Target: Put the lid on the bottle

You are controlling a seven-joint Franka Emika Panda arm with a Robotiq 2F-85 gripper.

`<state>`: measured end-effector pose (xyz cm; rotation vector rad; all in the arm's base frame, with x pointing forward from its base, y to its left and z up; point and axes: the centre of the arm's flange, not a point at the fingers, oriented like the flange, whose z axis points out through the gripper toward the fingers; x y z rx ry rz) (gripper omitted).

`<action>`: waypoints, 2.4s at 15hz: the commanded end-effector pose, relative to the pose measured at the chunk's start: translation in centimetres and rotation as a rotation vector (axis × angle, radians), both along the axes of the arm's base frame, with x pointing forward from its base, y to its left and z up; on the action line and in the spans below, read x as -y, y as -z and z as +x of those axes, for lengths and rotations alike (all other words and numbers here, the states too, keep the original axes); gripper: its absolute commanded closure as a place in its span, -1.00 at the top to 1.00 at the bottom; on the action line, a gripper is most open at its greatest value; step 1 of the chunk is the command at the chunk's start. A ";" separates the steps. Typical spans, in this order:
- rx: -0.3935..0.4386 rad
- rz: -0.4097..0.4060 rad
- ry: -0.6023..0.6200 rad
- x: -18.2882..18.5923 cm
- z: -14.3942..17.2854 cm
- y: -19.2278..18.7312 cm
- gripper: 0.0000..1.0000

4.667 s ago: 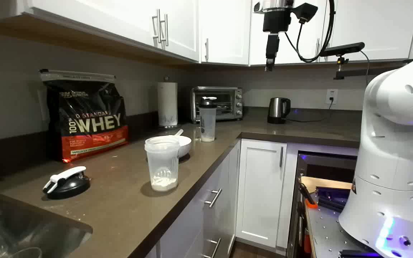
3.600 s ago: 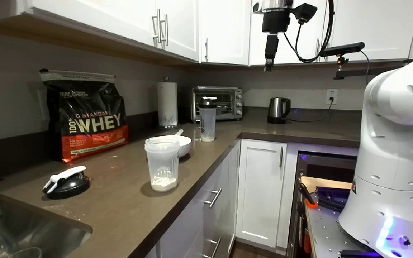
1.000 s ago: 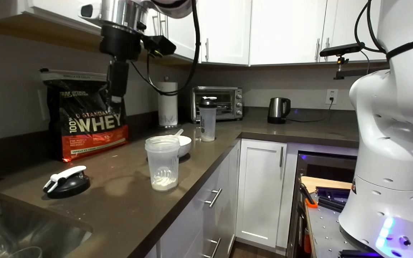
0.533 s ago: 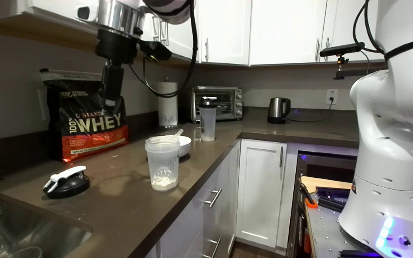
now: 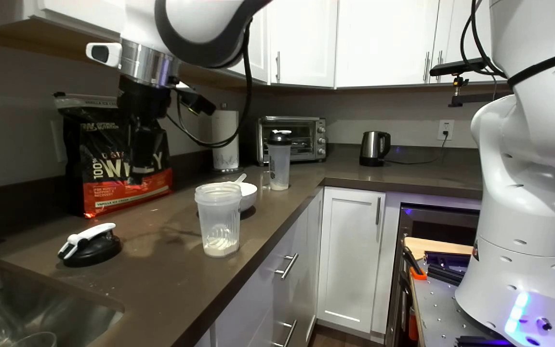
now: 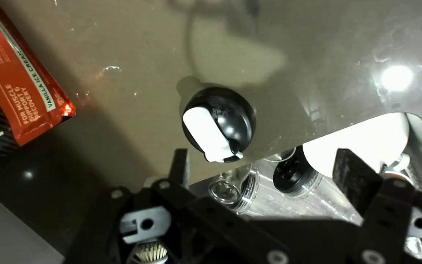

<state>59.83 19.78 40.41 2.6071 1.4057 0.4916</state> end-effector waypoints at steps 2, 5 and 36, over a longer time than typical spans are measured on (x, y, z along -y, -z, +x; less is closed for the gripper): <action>0.011 -0.032 -0.054 -0.3 4.7 1.3 1.00; -0.014 -0.031 -0.086 -0.7 6.5 1.8 1.00; -0.138 -0.113 -0.366 -2.9 9.8 10.7 0.77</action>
